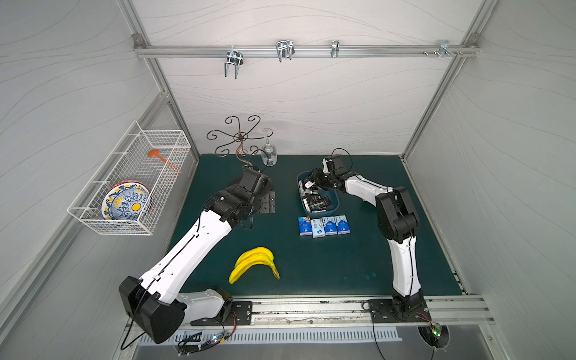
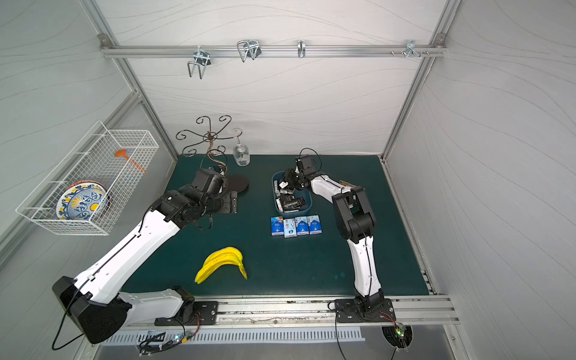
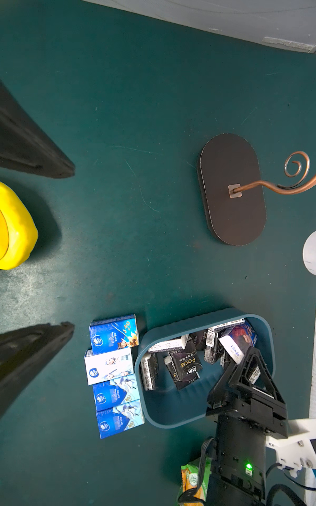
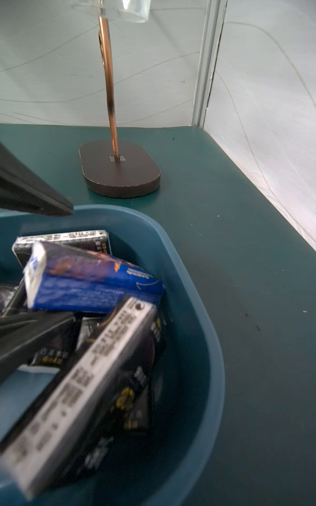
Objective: Take the pocket tissues out of the storage box
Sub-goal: Pick up the pocket tissues from the storage box.
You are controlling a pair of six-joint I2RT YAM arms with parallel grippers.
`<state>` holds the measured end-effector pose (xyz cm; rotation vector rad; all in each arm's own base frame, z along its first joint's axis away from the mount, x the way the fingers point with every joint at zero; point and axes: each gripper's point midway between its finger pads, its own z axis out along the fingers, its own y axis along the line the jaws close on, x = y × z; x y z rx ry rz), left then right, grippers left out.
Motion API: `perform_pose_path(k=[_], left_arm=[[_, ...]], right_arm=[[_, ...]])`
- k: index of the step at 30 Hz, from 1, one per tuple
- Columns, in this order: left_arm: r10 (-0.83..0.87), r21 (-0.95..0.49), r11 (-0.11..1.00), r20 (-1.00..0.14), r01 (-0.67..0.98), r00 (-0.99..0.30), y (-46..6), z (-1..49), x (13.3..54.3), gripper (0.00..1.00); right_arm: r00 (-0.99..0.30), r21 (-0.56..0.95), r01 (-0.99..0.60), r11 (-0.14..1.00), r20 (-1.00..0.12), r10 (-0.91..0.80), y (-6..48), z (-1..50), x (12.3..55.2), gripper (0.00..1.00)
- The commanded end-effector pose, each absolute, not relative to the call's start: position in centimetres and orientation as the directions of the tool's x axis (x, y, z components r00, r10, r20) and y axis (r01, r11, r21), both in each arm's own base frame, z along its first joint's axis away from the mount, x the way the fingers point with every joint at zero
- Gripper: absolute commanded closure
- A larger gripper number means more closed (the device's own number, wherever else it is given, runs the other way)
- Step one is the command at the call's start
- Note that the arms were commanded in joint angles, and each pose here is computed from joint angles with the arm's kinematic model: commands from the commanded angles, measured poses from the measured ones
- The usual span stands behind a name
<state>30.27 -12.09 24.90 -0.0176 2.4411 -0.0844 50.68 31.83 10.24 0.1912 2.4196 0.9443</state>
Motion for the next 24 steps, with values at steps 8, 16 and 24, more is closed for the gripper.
perform_pose_path(k=[8, 16, 24], left_arm=[[-0.016, -0.042, 0.999, -0.673, 0.017, -0.74, -11.5, 25.9, 30.1, 0.13], [-0.02, -0.046, 0.999, -0.676, 0.015, -0.737, -11.4, 26.1, 29.9, 0.13], [-0.027, -0.055, 0.998, -0.68, 0.015, -0.733, -11.5, 26.3, 30.0, 0.13]], right_arm=[[-0.877, 0.652, -0.015, 0.758, -0.372, 0.304, 33.0, 8.5, 50.6, 0.45], [-0.889, 0.649, 0.021, 0.761, -0.336, 0.311, 32.2, 7.3, 50.5, 0.65], [-0.862, 0.713, -0.084, 0.696, -0.402, 0.307, 32.4, 13.1, 49.4, 0.71]])
